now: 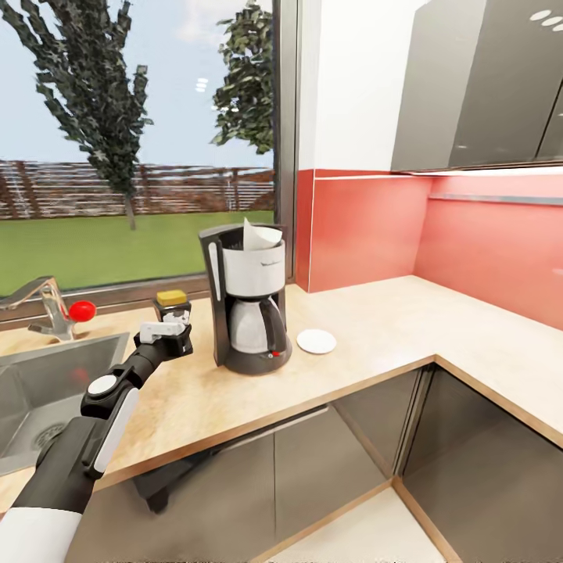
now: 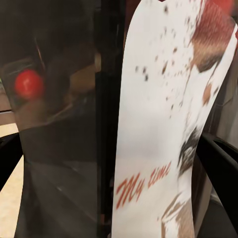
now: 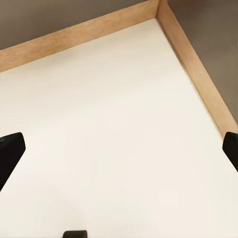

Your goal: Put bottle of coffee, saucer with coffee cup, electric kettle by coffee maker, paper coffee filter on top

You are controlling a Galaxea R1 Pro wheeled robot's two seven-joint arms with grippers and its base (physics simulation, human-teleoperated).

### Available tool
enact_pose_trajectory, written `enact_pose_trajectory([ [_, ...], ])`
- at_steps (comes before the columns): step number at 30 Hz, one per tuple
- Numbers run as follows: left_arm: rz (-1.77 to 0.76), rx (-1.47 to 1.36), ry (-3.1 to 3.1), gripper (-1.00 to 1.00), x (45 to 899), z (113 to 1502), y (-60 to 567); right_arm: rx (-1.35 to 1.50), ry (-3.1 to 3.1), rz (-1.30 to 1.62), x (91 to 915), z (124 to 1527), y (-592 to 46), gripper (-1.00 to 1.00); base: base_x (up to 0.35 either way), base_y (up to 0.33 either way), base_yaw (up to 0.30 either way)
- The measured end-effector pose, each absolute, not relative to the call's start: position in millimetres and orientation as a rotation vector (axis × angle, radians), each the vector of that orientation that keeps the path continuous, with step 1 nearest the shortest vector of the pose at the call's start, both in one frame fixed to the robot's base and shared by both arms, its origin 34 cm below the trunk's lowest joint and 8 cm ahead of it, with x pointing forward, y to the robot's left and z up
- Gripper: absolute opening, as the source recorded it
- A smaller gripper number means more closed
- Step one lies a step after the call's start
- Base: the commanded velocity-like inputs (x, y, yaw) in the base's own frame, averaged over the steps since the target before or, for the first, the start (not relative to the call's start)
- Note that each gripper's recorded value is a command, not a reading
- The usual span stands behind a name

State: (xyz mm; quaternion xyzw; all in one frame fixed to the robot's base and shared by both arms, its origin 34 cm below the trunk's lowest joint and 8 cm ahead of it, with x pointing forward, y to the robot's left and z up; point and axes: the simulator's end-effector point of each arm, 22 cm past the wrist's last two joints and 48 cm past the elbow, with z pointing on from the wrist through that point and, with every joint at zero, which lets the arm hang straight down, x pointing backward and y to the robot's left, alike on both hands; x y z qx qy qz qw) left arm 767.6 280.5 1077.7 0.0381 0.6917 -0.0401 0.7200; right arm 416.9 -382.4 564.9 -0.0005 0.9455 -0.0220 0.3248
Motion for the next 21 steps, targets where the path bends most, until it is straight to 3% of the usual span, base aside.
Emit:
enact_pose_trajectory([
  [21,-0.08,0.081,1.457,-1.0,775.5,1072.5,283.0,-0.002,2.512,-0.058,407.4,555.9,-382.4,1.0,0.0,0.0,0.0],
])
